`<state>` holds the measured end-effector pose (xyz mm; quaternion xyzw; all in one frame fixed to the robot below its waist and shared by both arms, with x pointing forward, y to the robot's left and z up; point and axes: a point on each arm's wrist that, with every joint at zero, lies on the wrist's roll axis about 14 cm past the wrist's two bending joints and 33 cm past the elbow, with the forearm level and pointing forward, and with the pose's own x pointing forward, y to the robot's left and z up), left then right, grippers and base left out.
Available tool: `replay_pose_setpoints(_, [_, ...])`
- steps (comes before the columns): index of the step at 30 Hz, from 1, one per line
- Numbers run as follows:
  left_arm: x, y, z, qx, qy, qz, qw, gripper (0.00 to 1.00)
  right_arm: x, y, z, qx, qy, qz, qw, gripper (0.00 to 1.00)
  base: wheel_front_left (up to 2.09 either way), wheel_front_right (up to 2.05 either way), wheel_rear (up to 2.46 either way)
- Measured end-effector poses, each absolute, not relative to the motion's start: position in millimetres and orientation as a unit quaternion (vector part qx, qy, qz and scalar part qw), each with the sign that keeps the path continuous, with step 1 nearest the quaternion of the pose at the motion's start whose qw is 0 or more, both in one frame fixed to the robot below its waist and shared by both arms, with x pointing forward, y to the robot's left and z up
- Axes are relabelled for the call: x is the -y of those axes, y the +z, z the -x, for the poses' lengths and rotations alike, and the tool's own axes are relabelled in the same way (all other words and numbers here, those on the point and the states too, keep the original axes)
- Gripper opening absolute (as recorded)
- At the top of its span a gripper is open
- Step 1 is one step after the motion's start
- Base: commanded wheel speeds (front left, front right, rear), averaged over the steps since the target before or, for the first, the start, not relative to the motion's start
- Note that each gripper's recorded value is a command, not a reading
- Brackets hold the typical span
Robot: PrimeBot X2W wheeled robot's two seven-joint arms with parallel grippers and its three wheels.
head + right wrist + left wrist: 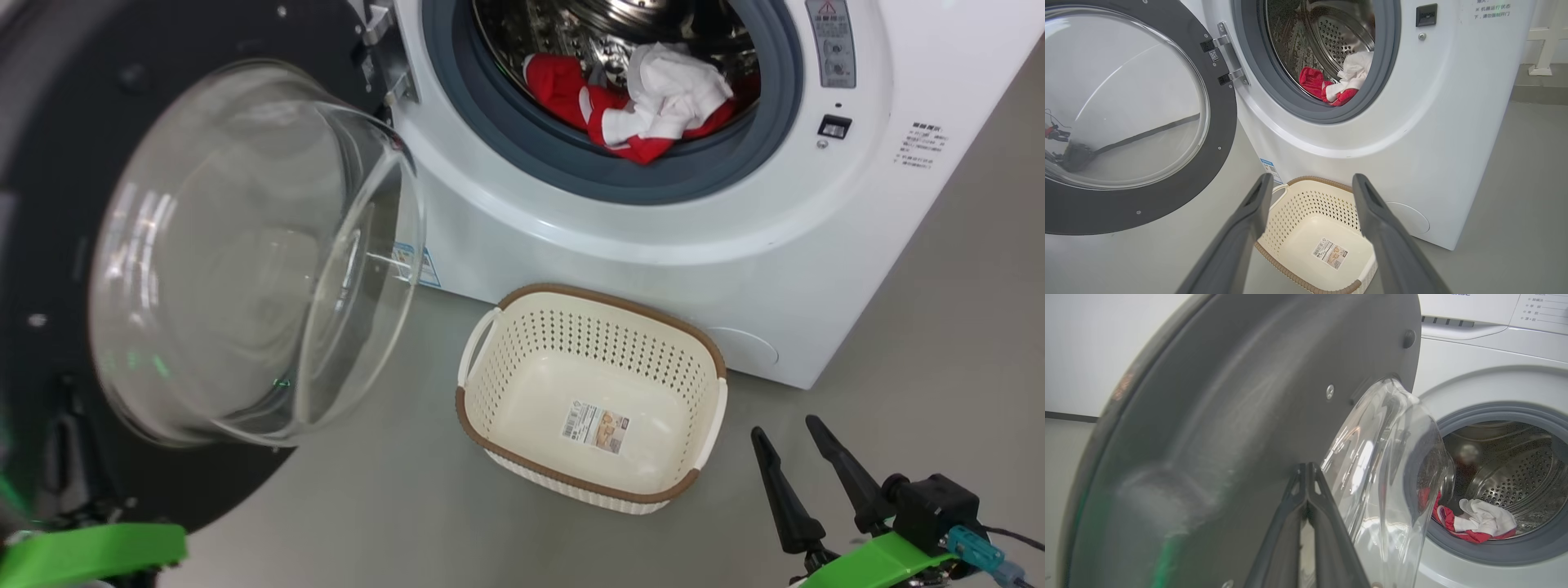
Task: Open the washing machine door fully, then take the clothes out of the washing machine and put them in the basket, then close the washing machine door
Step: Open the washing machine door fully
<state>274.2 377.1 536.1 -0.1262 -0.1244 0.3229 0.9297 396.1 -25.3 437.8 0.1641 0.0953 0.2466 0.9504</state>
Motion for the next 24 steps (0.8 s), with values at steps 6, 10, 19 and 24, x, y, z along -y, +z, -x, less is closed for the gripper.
replay_pose_setpoints(6, [-406, 537, -273, 0.131, 0.359, 0.119, 0.917, 0.0, 28, 435, -406, -0.094, 0.241, -0.168, 0.951, 1.0, 0.0, 0.0, 0.0])
replay_pose_setpoints(10, [-416, 536, -274, 0.127, 0.372, 0.11, 0.913, 0.0, 32, 431, -407, -0.098, 0.236, -0.167, 0.952, 1.0, 0.0, 0.0, 0.0])
replay_pose_setpoints(19, [-445, 534, -278, 0.131, 0.404, 0.119, 0.897, 0.0, 41, 428, -412, -0.098, 0.228, -0.163, 0.955, 1.0, 0.0, 0.0, 0.0])
replay_pose_setpoints(24, [-457, 535, -277, 0.132, 0.421, 0.116, 0.89, 0.0, 43, 427, -412, -0.098, 0.225, -0.164, 0.956, 1.0, 0.0, 0.0, 0.0])
